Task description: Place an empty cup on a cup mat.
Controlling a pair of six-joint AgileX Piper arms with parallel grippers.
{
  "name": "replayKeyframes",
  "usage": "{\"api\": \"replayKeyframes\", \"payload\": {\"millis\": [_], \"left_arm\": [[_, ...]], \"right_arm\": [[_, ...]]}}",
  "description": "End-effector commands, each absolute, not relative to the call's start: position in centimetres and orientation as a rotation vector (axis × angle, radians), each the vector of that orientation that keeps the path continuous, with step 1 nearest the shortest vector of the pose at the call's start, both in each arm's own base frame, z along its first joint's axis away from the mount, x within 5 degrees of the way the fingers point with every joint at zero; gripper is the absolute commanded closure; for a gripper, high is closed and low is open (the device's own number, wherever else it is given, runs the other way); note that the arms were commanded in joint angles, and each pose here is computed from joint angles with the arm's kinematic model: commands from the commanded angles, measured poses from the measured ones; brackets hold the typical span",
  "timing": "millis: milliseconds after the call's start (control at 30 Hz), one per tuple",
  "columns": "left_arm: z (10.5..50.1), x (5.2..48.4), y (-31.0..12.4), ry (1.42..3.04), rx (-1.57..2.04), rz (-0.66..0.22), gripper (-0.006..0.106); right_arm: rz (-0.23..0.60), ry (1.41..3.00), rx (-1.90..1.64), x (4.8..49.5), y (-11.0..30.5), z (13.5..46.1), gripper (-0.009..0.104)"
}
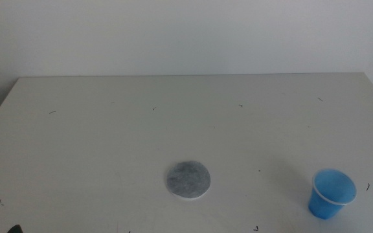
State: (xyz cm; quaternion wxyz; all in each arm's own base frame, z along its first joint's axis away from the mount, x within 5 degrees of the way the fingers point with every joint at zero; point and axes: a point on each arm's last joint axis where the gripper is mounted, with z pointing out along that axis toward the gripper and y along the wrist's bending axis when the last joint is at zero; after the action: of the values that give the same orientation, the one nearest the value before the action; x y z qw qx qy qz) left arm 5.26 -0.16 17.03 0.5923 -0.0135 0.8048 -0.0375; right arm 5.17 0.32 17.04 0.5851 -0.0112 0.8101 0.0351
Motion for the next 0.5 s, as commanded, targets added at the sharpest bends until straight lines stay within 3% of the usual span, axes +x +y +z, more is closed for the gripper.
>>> {"api": "replayKeyframes", "payload": {"millis": [0,233,467], "left_arm": [[17.9,5.3,-0.2,1.789,-0.038,-0.102,-0.005],[17.9,5.3,-0.2,1.789,-0.038,-0.102,-0.005],[17.9,5.3,-0.2,1.789,-0.038,-0.102,-0.005]], "right_arm": [[0.068,1.778,-0.032,5.0,0.3,19.1,0.003],[0.058,1.763,-0.033,4.7,0.2,22.9,0.003],[0.046,1.867,-0.031,5.7,0.2,27.0,0.003]]}}
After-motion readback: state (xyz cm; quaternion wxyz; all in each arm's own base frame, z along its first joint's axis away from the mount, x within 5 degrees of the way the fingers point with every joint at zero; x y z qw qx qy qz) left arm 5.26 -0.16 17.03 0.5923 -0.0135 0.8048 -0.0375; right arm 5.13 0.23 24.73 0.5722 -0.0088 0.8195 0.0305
